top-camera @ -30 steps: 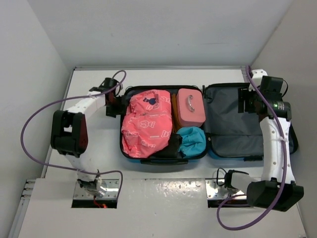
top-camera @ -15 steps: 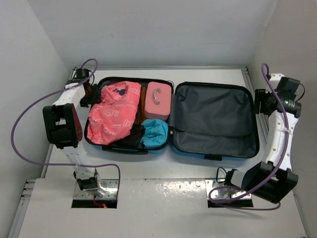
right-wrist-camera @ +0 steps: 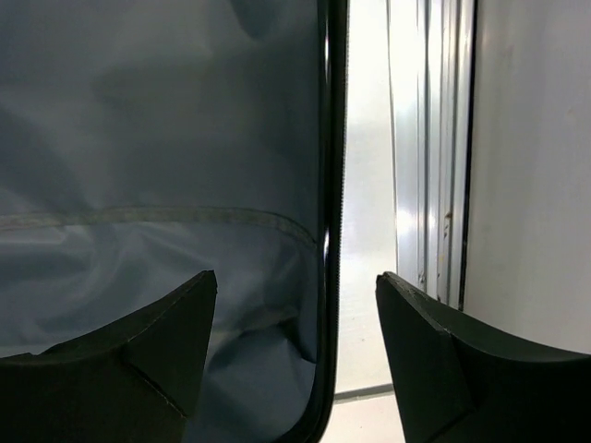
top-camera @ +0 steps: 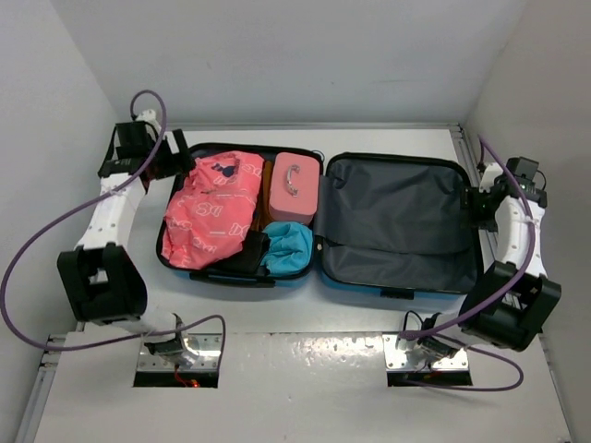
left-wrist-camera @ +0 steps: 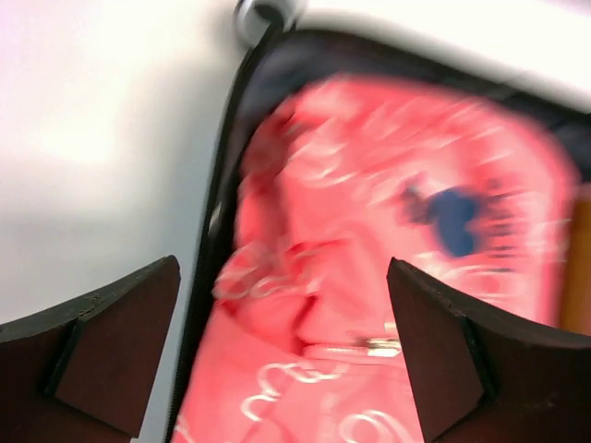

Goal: Pack the luggage

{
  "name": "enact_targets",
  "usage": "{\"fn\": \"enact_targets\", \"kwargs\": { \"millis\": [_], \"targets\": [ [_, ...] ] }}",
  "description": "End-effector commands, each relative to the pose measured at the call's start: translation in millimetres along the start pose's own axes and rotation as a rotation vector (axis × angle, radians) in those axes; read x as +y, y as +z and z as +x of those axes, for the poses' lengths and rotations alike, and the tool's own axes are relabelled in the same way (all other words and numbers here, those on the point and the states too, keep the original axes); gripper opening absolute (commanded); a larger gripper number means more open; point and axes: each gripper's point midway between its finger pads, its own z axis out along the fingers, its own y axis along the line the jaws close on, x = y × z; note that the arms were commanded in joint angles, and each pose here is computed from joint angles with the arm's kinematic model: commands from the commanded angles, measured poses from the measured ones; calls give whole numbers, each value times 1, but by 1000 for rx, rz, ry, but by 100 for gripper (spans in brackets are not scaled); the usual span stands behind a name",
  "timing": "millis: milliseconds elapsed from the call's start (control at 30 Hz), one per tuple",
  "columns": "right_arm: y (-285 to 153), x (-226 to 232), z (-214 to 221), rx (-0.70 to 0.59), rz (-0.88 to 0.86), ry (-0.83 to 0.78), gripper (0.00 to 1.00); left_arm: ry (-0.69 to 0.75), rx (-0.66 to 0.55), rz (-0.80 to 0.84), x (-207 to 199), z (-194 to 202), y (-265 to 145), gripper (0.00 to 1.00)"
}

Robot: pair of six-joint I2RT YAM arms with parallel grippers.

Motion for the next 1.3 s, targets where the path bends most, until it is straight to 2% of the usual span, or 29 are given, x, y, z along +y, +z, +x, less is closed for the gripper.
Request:
{"fn": "enact_targets", "kwargs": {
  "millis": [0, 167, 300, 433, 467, 500, 533, 633, 667, 800, 867, 967, 1100, 1267],
  "targets": [
    [10, -12, 1, -3, 42, 24, 70, -11, -256, 140, -31, -74, -44, 100],
    [33, -12, 17, 70, 11, 36, 70, -129, -323, -22, 22, -91, -58, 100],
    [49, -11, 26, 100, 4, 29, 63, -203, -276, -157, 75, -76, -57, 100],
    [66, -9, 29, 118, -2, 24, 45, -250, -110, -237, 110, -35, -32, 100],
    [68, -7, 29, 124, -5, 13, 40, -219, -92, -228, 111, -32, -28, 98],
    [71, -7, 28, 120, -4, 8, 33, -221, -82, -229, 112, -29, -24, 98],
    [72, -7, 26, 116, -2, 5, 20, -196, -49, -224, 113, -17, -20, 98],
    [65, -5, 12, 82, 2, -15, 3, -152, 17, -206, 112, 5, -8, 94],
    [54, -6, -5, 29, 11, -29, 0, -140, 26, -222, 116, 9, -7, 94],
    [11, -4, -58, -122, 36, -33, 0, -64, 121, -257, 113, 46, 5, 91],
    [-28, -1, -105, -254, 60, -55, 0, -35, 176, -311, 116, 69, 9, 90],
    [-84, 10, -154, -396, 78, -71, 0, 20, 223, -296, 106, 93, 14, 90],
    [-145, 35, -202, -536, 142, -150, 0, 56, 243, -319, 93, 114, 15, 90],
    [-187, 92, -236, -686, 221, -332, 0, 31, 253, -326, 77, 138, 17, 91]
  ]
}}
